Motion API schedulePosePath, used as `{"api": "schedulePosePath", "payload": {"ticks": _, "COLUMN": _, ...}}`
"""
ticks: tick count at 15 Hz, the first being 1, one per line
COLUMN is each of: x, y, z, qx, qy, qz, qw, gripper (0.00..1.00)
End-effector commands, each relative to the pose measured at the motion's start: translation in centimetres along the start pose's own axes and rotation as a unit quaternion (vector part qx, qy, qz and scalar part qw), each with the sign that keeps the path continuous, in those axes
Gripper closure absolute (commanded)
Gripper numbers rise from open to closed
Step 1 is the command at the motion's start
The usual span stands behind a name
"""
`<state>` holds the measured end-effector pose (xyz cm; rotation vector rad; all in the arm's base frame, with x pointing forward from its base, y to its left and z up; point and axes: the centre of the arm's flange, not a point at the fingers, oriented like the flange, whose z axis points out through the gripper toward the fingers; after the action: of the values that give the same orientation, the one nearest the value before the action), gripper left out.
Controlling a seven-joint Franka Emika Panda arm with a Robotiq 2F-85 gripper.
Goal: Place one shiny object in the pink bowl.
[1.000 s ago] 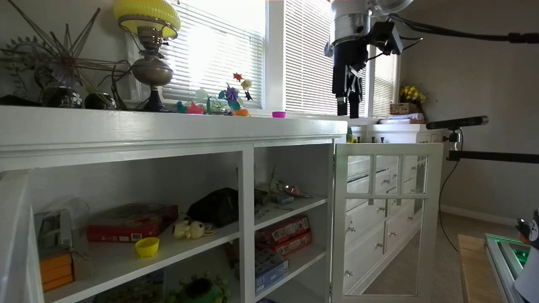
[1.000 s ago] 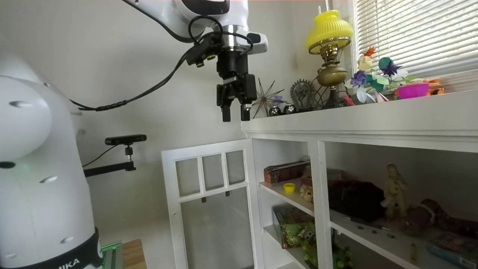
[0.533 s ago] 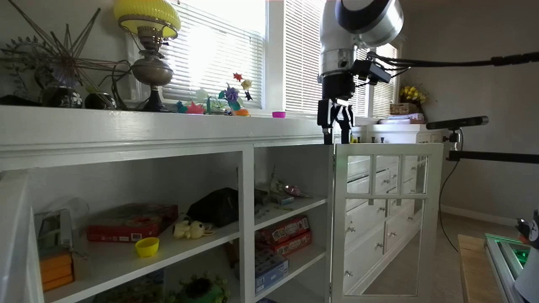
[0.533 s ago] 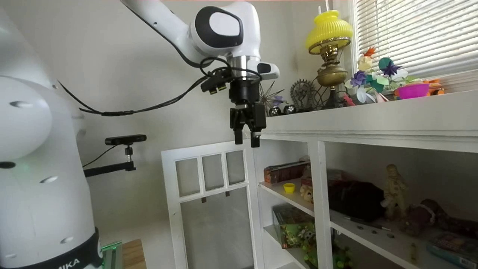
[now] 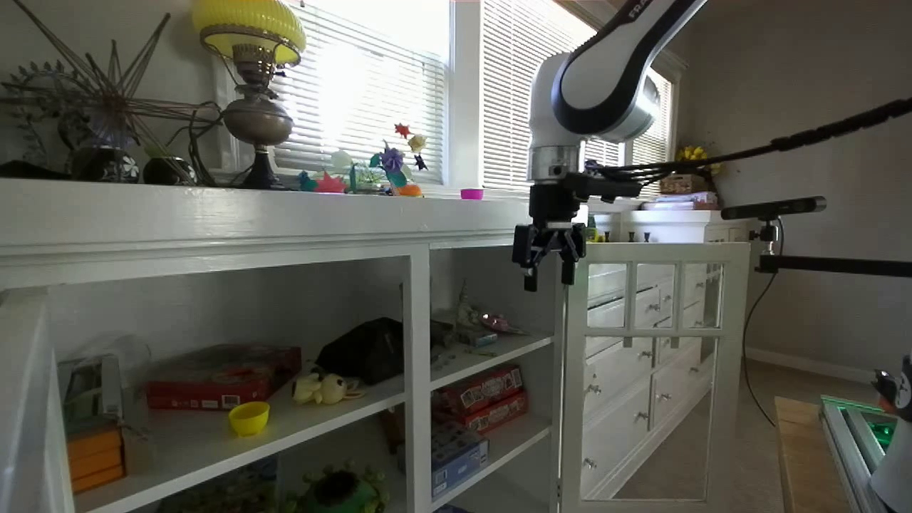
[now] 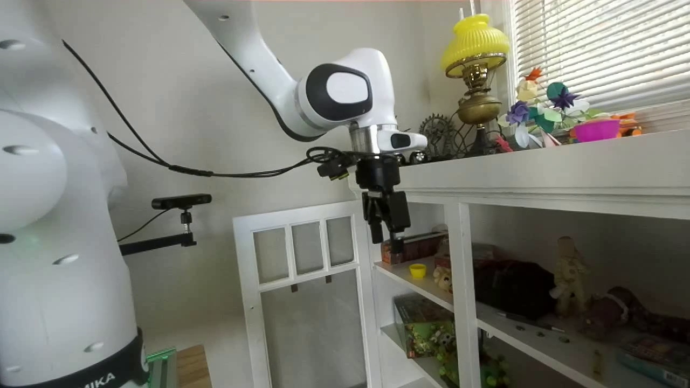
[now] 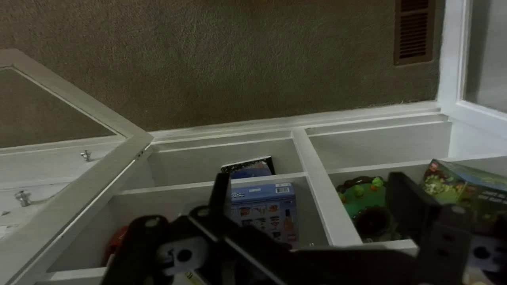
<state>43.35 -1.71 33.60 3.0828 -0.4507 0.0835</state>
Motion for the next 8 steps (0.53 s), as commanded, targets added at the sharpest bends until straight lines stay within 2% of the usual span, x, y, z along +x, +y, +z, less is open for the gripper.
{"api": "schedulePosePath", "payload": {"ticks": 1, "x": 2.2, "y": 0.5, "z": 3.2, "qx": -0.024, "qy": 0.024, "qz": 0.043, "qw": 0.9985, "gripper": 0.00}}
{"api": "schedulePosePath", "payload": {"ticks": 4, "x": 3.6, "y": 1.4, "z": 5.5, "qx": -0.036, "qy": 0.054, "qz": 0.071, "qw": 0.9954, "gripper": 0.00}}
{"api": "schedulePosePath", "payload": {"ticks": 5, "x": 4.1, "y": 1.7, "z": 6.0, "qx": -0.030, "qy": 0.073, "qz": 0.073, "qw": 0.9942, "gripper": 0.00}}
{"api": "schedulePosePath", "payload": {"ticks": 8, "x": 5.5, "y": 2.5, "z": 7.4, "qx": -0.045, "qy": 0.102, "qz": 0.061, "qw": 0.9918, "gripper": 0.00}}
